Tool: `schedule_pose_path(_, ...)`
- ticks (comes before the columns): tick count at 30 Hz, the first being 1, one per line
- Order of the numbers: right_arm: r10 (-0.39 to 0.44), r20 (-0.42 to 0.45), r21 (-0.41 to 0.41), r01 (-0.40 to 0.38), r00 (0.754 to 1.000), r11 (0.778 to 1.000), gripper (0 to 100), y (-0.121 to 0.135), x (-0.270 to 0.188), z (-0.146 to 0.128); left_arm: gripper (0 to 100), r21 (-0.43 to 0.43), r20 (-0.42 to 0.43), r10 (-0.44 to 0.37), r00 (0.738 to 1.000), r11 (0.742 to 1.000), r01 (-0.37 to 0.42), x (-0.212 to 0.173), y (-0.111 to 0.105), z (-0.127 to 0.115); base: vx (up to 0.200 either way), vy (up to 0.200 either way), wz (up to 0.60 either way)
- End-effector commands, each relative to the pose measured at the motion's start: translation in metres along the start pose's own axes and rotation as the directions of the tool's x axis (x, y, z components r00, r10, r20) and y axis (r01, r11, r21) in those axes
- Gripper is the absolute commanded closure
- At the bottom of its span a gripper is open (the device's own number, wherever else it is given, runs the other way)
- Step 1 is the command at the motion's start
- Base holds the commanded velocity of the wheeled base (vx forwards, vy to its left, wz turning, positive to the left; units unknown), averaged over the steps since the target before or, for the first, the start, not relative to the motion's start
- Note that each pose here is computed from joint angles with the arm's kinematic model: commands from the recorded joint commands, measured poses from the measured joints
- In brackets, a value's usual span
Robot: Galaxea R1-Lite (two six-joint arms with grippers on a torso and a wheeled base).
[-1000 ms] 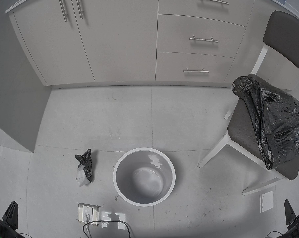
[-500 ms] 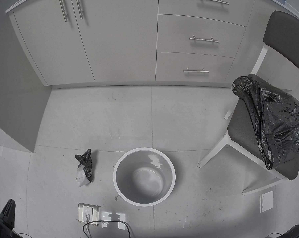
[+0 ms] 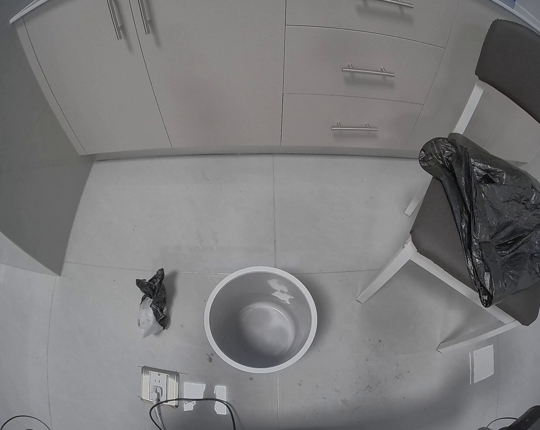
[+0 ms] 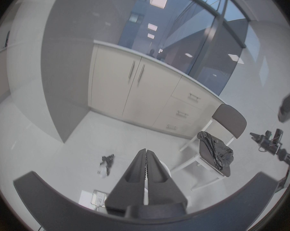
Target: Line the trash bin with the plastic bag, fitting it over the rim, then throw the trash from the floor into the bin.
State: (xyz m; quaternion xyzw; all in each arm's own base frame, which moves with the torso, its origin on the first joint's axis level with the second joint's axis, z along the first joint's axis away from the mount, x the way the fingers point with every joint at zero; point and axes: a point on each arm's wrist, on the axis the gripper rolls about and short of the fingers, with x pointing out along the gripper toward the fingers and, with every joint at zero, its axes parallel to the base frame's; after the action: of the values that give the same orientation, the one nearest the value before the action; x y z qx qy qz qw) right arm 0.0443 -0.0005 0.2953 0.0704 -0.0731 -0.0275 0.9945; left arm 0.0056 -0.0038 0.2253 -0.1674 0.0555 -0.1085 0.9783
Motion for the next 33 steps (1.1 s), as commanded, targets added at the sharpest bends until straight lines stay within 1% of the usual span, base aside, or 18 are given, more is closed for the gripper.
schedule_pose_path(1,-0.029,-0.342,-0.126,-0.015,0.939,0.992,0,0.085,0.152,-0.072,100,-0.152,-0.470,-0.053,0.881,0.988,-0.022,0.149,-0.014,0.021,0.000,0.000,0.00)
schedule_pose_path(2,-0.044,-0.363,-0.145,-0.010,0.931,0.989,0,0.089,0.156,-0.081,100,-0.149,-0.475,-0.066,0.877,0.989,-0.006,0.156,-0.016,0.017,0.000,0.000,0.00)
schedule_pose_path(3,-0.044,-0.363,-0.145,-0.010,0.931,0.989,0,0.089,0.156,-0.081,100,-0.149,-0.475,-0.066,0.877,0.989,-0.006,0.156,-0.016,0.017,0.000,0.000,0.00)
schedule_pose_path(4,-0.084,-0.396,-0.178,0.013,0.914,0.984,0,0.091,0.163,-0.097,100,-0.147,-0.473,-0.090,0.876,0.989,0.022,0.166,-0.019,0.011,0.000,0.000,0.00)
schedule_pose_path(5,-0.109,-0.409,-0.196,0.030,0.906,0.980,0,0.091,0.167,-0.106,100,-0.146,-0.460,-0.111,0.881,0.988,0.048,0.172,-0.021,0.008,0.000,0.000,0.00)
schedule_pose_path(6,-0.116,-0.410,-0.199,0.035,0.905,0.979,0,0.091,0.167,-0.108,100,-0.147,-0.455,-0.116,0.883,0.988,0.054,0.173,-0.022,0.007,0.000,0.000,0.00)
schedule_pose_path(8,-0.178,-0.401,-0.217,0.096,0.899,0.972,0,0.082,0.172,-0.116,100,-0.153,-0.408,-0.162,0.898,0.982,0.108,0.183,-0.027,0.002,0.000,0.000,0.00)
schedule_pose_path(9,-0.178,-0.401,-0.217,0.096,0.899,0.972,0,0.082,0.172,-0.116,100,-0.153,-0.408,-0.162,0.898,0.982,0.108,0.183,-0.027,0.002,0.000,0.000,0.00)
schedule_pose_path(11,-0.218,-0.388,-0.223,0.139,0.896,0.965,0,0.071,0.171,-0.120,100,-0.160,-0.374,-0.220,0.901,0.972,0.172,0.193,-0.038,-0.003,0.000,0.000,0.00)
schedule_pose_path(12,-0.221,-0.390,-0.225,0.140,0.894,0.964,0,0.070,0.170,-0.121,100,-0.160,-0.374,-0.225,0.900,0.971,0.176,0.194,-0.038,-0.004,0.000,0.000,0.00)
schedule_pose_path(13,-0.240,-0.398,-0.236,0.154,0.885,0.959,0,0.065,0.165,-0.125,100,-0.160,-0.370,-0.237,0.898,0.969,0.190,0.197,-0.041,-0.005,0.000,0.000,0.00)
schedule_pose_path(16,-0.289,-0.404,-0.262,0.193,0.868,0.946,0,0.052,0.153,-0.130,100,-0.160,-0.370,-0.246,0.896,0.967,0.199,0.202,-0.044,-0.006,0.000,0.000,0.00)
schedule_pose_path(18,-0.308,-0.403,-0.266,0.212,0.862,0.940,0,0.044,0.144,-0.130,100,-0.160,-0.362,-0.249,0.898,0.966,0.203,0.203,-0.045,-0.006,0.000,0.000,0.00)
schedule_pose_path(25,-0.323,-0.363,-0.248,0.243,0.874,0.938,0,0.030,0.121,-0.116,100,-0.160,-0.346,-0.259,0.902,0.963,0.215,0.204,-0.046,-0.006,0.000,0.000,0.00)
schedule_pose_path(29,-0.335,-0.397,-0.279,0.236,0.854,0.931,0,0.021,0.098,-0.118,100,-0.160,-0.346,-0.264,0.900,0.962,0.220,0.204,-0.047,-0.006,0.000,0.000,0.00)
schedule_pose_path(30,-0.339,-0.414,-0.291,0.230,0.845,0.929,0,0.019,0.092,-0.121,100,-0.160,-0.341,-0.266,0.902,0.962,0.223,0.204,-0.047,-0.005,0.000,0.000,0.00)
schedule_pose_path(31,-0.339,-0.416,-0.292,0.229,0.844,0.928,0,0.019,0.092,-0.121,100,-0.160,-0.342,-0.265,0.901,0.962,0.222,0.205,-0.047,-0.005,0.000,0.000,0.00)
schedule_pose_path(33,-0.341,-0.442,-0.305,0.219,0.830,0.927,0,0.015,0.082,-0.130,100,-0.160,-0.347,-0.263,0.900,0.962,0.219,0.209,-0.047,-0.007,0.000,0.000,0.00)
